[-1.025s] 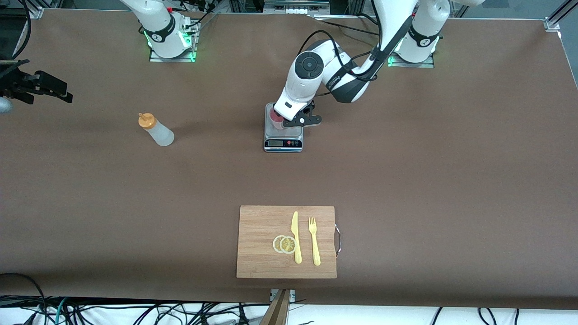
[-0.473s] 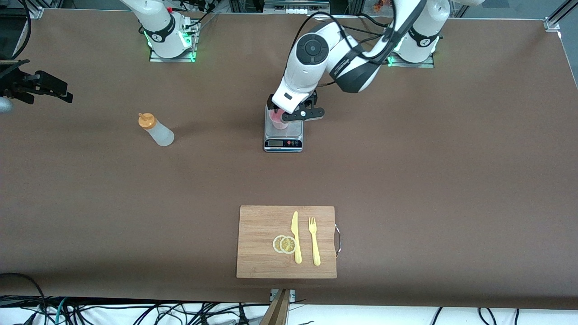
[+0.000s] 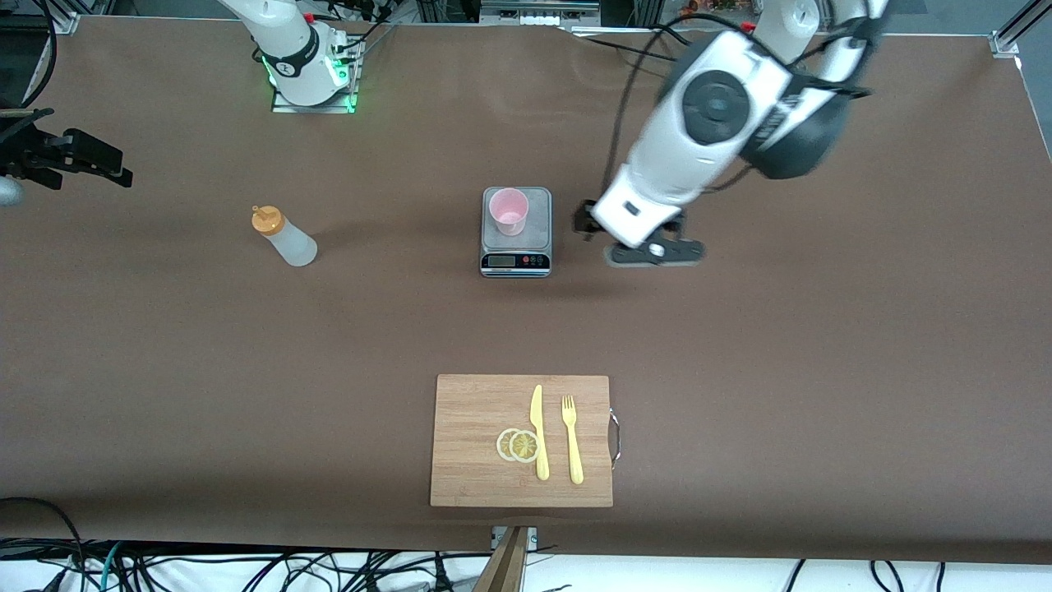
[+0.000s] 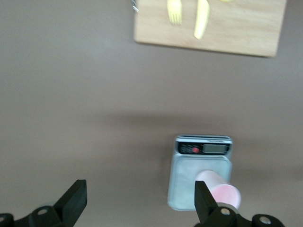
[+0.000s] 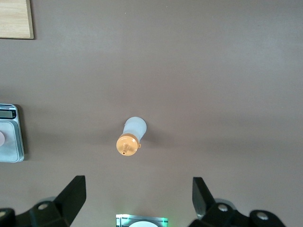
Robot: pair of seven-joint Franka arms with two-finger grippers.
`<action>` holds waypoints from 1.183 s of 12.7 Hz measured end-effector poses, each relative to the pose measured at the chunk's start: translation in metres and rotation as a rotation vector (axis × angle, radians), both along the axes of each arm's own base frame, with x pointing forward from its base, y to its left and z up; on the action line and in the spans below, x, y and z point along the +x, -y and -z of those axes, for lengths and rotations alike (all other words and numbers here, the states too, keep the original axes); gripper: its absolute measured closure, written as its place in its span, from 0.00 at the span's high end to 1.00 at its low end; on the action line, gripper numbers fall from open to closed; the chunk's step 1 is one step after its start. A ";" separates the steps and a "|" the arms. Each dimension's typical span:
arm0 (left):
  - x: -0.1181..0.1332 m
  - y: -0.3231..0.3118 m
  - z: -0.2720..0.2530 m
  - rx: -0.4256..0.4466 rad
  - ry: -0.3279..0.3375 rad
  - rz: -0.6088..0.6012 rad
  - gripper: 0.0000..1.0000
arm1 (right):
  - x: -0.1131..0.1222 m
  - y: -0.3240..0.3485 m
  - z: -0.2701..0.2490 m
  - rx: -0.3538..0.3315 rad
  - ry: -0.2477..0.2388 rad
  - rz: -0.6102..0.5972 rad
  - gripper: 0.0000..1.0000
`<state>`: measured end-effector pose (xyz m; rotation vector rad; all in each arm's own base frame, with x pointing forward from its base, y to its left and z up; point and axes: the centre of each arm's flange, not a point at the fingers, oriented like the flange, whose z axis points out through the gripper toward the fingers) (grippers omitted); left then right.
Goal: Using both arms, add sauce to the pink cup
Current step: 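Release the cup and withdraw the left gripper to its start pose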
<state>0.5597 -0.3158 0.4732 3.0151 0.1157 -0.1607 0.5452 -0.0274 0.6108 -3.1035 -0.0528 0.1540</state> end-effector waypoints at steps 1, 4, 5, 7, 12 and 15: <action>0.014 -0.039 -0.010 0.007 0.006 0.028 1.00 | 0.000 0.000 0.000 0.000 0.000 -0.001 1.00; 0.039 -0.147 -0.028 0.028 0.006 0.108 1.00 | -0.002 -0.009 0.001 0.002 -0.019 -0.019 1.00; 0.044 -0.176 -0.032 0.029 0.010 0.128 1.00 | -0.003 -0.016 0.003 0.002 -0.035 -0.031 1.00; 0.050 -0.221 -0.037 0.028 0.023 0.129 1.00 | -0.003 -0.024 0.012 0.004 -0.072 -0.047 1.00; 0.044 -0.280 -0.062 0.038 0.024 0.104 1.00 | -0.004 -0.052 0.059 0.056 -0.276 -0.199 1.00; 0.040 -0.296 -0.069 0.041 0.018 0.084 1.00 | -0.001 -0.046 0.088 0.111 -0.311 -0.380 1.00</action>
